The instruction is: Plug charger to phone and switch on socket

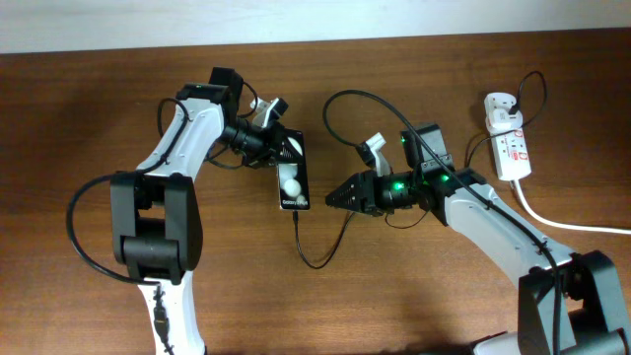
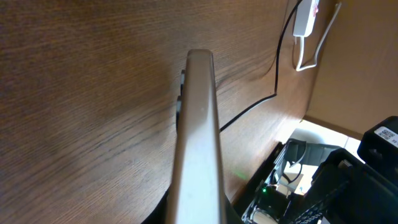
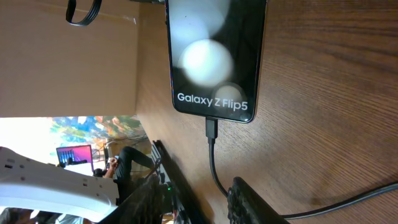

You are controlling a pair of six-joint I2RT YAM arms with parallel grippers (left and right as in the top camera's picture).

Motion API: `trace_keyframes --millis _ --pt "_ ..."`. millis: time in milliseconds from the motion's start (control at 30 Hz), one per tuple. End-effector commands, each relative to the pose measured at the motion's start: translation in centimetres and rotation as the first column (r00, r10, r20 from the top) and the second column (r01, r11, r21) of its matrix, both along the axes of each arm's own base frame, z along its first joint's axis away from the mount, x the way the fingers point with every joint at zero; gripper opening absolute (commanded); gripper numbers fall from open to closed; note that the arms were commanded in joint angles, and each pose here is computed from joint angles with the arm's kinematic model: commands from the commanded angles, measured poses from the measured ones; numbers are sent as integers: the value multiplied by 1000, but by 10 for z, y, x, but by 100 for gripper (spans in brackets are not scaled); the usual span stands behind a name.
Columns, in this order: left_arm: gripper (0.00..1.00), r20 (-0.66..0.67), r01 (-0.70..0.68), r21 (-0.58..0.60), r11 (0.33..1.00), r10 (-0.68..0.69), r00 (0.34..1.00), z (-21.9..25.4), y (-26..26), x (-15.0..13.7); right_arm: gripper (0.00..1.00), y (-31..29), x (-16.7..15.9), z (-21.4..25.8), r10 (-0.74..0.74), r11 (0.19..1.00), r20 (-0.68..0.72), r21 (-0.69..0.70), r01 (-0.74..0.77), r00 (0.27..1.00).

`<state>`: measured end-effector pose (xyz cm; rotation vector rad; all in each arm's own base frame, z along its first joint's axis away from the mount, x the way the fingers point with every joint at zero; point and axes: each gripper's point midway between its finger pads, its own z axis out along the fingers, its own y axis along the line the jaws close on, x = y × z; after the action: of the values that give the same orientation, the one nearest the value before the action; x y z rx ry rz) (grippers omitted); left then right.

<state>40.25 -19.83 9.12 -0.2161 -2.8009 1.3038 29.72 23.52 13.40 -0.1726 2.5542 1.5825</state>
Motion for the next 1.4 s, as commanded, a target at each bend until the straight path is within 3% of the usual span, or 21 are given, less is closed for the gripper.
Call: trace_keyframes --millis 0,233,433,1367 --pt "0 -3 -4 -8 1000 4 1000 3 -3 0 38 -2 5 2 -4 1000 20 -3 4 1000" --pt "0 -7 -11 -1 1000 11 1000 2 -2 0 38 -2 5 2 -4 1000 20 -3 4 1000" --pt "0 -68 -93 80 992 98 993 -7 5 4 38 -2 5 2 -4 1000 20 -3 4 1000" --pt "1 -73 -95 95 991 102 992 -53 9 -10 41 -5 3 -5 -15 999 1 -38 15 1000"
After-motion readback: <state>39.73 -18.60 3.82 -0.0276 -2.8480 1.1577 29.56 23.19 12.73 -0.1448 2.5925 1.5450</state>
